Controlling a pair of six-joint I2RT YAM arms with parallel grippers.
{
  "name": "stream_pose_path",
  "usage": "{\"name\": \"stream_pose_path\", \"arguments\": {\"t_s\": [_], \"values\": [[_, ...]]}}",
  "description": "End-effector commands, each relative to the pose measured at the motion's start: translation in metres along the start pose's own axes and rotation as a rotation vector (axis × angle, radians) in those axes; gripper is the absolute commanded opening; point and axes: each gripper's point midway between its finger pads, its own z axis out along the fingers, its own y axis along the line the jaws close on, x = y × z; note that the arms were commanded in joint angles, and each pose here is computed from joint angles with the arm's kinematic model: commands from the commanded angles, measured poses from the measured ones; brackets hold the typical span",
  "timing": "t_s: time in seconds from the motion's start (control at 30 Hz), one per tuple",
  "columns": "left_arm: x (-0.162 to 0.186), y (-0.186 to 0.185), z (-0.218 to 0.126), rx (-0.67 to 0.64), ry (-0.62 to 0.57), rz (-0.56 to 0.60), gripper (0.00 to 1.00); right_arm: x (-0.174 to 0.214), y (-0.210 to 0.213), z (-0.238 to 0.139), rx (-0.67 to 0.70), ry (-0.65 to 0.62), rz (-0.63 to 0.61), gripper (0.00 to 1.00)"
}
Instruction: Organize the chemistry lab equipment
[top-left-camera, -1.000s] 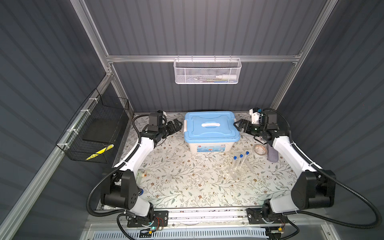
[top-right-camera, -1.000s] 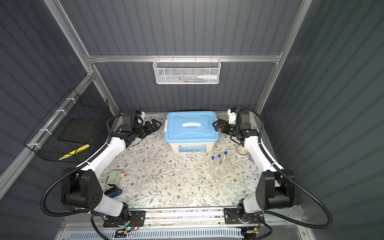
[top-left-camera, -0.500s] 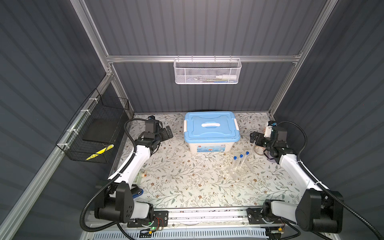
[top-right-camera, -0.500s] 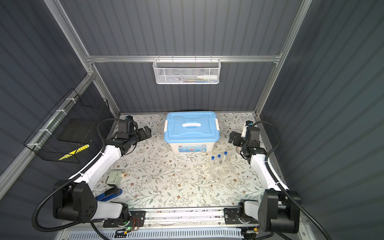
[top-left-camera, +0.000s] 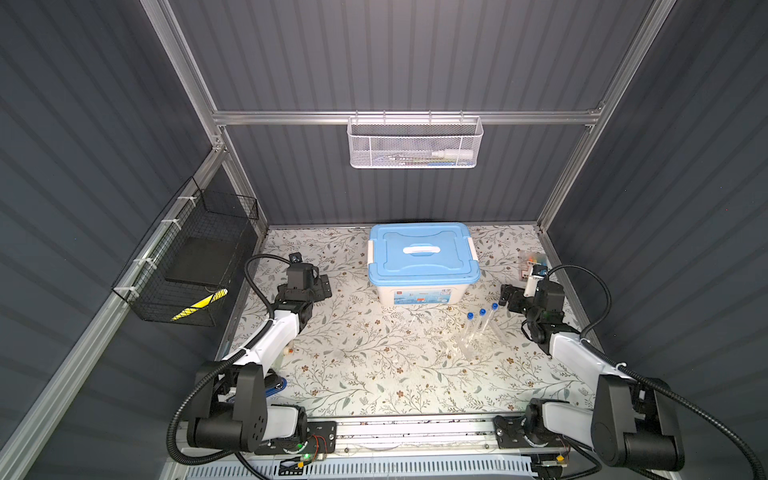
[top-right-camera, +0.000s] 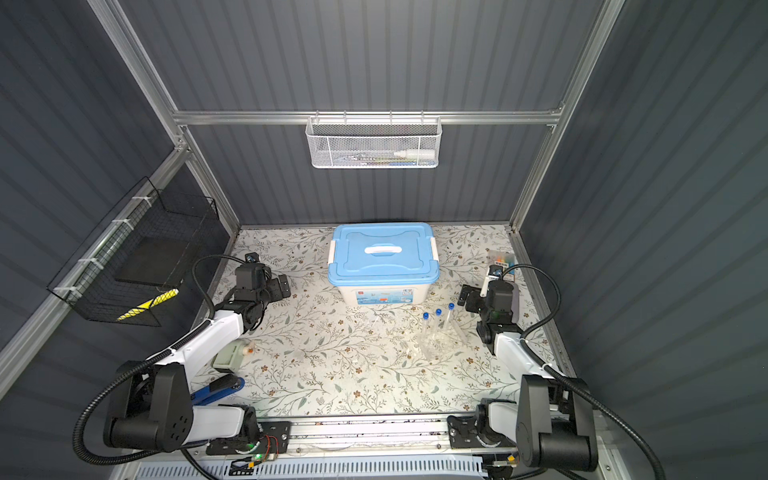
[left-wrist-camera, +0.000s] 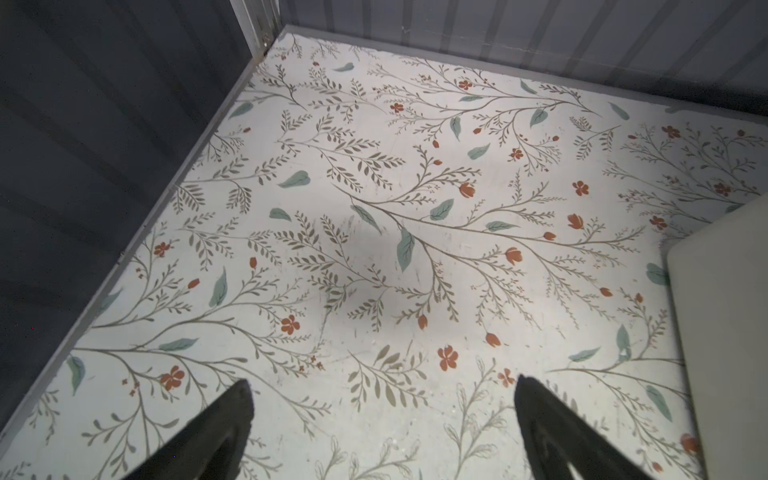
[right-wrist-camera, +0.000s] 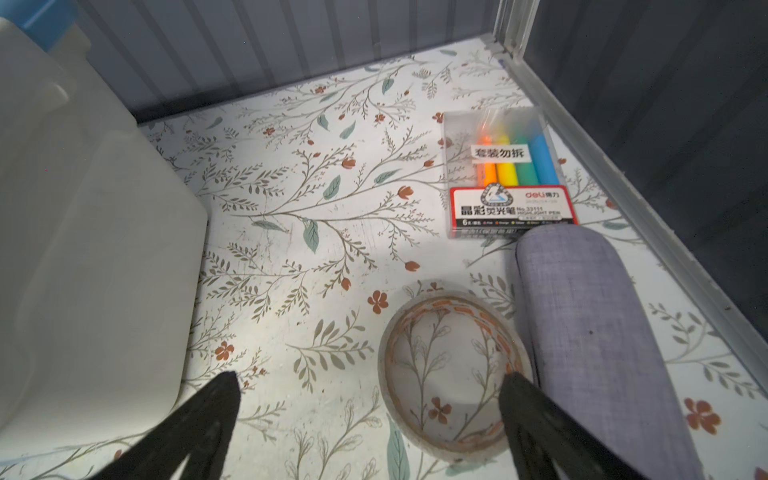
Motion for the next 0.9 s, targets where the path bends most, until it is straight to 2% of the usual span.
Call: {"name": "stream_pose_path", "arguments": {"t_s": [0.0,0.33,0.53,0.87], "values": [[-0.011,0.011,0.000,-0.043,-0.079,0.036,1.00,-0.022,-0.001,-0.002,0.001,-0.138,-0.026,0.99],[0.001,0.020,0.012,-0.062,-0.161,0.081,1.00,-0.022,0.003,0.005,-0.023,-0.236,-0.076,0.99],[0.008,0.024,0.020,-0.068,-0.200,0.096,1.00,-0.009,0.005,0.017,-0.048,-0.244,-0.080,0.99],[0.024,0.028,0.031,-0.078,-0.235,0.094,1.00,-0.010,0.000,0.017,-0.020,-0.257,-0.064,0.99]]}}
